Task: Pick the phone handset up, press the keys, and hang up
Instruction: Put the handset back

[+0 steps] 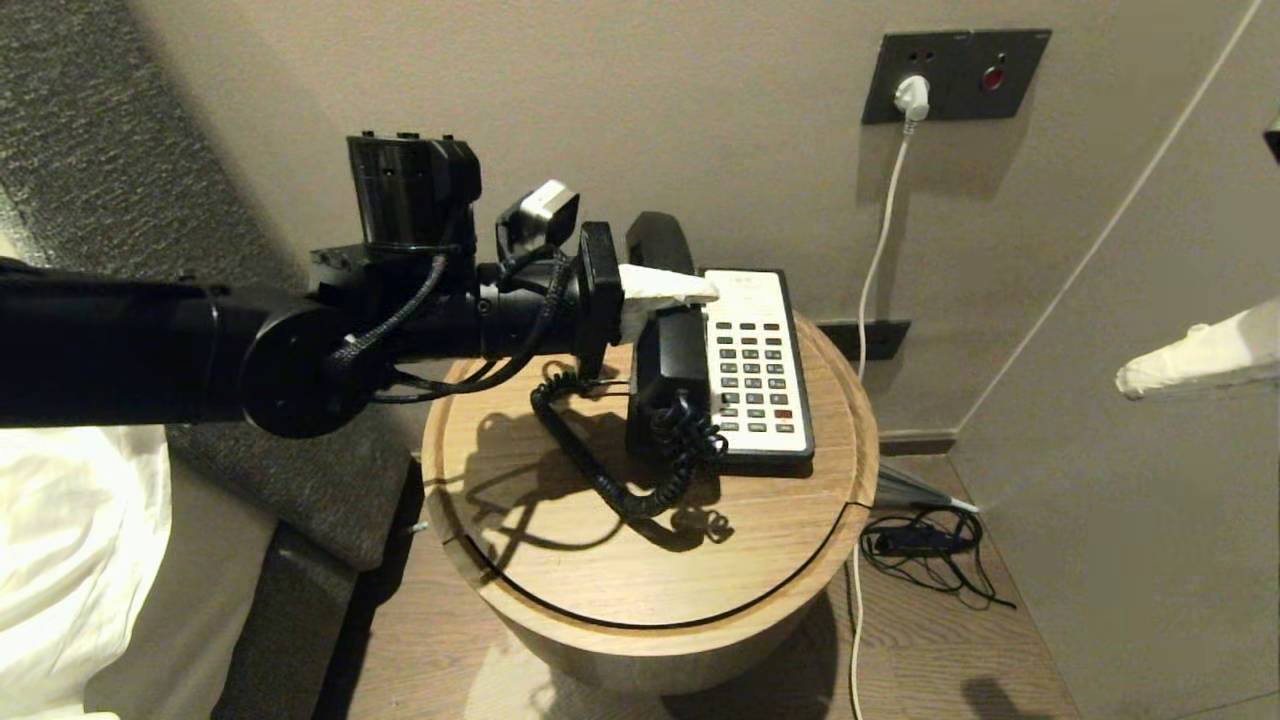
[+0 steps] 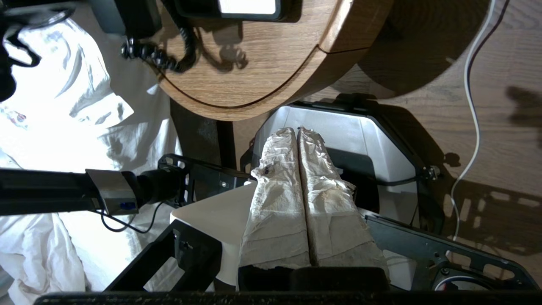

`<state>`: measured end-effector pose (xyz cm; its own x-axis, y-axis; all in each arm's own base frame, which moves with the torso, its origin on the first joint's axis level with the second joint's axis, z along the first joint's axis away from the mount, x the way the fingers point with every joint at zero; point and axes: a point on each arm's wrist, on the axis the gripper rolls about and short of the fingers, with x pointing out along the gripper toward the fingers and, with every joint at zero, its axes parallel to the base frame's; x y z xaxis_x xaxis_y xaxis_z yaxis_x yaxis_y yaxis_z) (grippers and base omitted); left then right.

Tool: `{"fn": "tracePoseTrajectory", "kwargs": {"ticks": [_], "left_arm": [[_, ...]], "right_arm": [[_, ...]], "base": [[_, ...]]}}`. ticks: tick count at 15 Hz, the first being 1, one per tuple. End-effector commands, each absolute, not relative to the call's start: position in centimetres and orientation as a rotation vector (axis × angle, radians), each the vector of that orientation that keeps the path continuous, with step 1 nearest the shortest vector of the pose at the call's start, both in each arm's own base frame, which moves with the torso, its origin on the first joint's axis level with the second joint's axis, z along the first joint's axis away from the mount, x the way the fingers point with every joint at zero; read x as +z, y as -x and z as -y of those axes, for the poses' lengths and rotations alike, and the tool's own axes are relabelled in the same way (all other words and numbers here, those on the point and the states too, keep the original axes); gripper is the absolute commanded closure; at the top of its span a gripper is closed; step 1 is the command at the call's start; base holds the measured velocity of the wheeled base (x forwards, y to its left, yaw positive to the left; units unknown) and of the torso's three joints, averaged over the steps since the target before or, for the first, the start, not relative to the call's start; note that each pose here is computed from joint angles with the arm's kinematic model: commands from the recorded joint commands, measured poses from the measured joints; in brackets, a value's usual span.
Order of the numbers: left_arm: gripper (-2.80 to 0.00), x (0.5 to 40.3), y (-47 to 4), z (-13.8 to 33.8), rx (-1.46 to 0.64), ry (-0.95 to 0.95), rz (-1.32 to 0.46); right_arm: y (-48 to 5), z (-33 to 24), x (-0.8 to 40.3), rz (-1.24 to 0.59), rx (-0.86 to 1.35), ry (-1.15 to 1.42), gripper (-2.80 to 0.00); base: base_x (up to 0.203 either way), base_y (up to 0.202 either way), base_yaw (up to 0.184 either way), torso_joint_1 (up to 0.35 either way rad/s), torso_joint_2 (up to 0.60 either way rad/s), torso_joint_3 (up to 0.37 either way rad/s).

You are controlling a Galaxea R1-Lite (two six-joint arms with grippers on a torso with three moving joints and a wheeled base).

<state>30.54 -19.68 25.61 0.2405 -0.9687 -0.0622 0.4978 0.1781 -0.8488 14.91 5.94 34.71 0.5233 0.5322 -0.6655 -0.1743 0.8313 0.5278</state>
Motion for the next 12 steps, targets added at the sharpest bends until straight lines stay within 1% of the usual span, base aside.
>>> {"fn": "tracePoseTrajectory", "kwargs": {"ticks": [1,6,12], "left_arm": [[0.0,24.3,-31.4,20.2,-1.184,0.823,-0.749],[0.0,23.0,-32.3,20.8,-1.234,0.815,-0.805],[0.0,21.3,-34.0,20.6,-1.221,0.821,-0.784]], "right_arm": [[-14.6,-5.8,34.8,-0.93,0.44,-0.429,0.0],[-14.0,-5.6,34.9,-0.927,0.441,-0.434,0.0],[-13.7,-5.5,35.1,-0.911,0.448,-0.432,0.0]], "base": [[0.0,0.0,0.0,0.0,0.0,0.0],[0.0,0.0,0.0,0.0,0.0,0.0],[0.0,0.0,0.0,0.0,0.0,0.0]]}}
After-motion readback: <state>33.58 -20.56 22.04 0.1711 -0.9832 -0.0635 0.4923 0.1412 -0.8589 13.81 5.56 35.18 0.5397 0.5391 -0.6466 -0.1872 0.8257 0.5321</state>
